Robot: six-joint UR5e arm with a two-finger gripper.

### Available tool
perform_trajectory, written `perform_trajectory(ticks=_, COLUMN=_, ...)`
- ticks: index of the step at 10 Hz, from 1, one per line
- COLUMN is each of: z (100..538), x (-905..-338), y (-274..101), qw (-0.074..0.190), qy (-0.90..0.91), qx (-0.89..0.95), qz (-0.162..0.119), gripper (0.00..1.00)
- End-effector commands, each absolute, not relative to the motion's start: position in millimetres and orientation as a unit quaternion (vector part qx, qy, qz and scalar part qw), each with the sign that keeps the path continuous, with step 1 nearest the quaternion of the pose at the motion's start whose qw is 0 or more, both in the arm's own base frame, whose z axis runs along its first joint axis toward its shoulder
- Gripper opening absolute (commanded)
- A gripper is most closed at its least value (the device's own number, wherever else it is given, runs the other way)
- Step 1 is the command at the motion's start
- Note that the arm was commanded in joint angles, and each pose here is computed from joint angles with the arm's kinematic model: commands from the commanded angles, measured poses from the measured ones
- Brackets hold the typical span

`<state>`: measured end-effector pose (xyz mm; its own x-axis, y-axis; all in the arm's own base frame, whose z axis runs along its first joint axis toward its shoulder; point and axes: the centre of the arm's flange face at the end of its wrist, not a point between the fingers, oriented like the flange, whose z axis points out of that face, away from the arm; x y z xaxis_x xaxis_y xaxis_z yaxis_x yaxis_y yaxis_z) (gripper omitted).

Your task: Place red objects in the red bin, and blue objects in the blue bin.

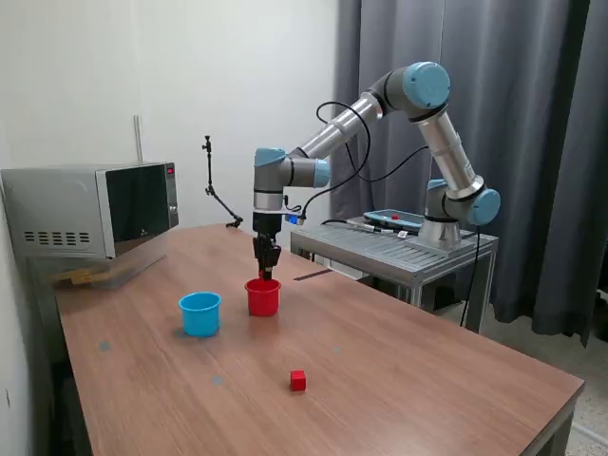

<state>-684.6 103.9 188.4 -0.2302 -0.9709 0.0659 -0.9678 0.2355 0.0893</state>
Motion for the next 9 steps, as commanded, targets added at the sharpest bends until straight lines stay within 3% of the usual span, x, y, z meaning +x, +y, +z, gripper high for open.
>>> perform_trajectory(ticks=1, z=186.0, x=-685.8, y=102.3, qw=0.055, qy=-0.785, qx=0.617, qz=-0.016, gripper=1.0)
perform_trajectory(ticks=9, z=191.5, x=-689.4, y=102.1, qw=0.047, qy=-0.785, qx=0.617, qz=-0.029, gripper=1.0)
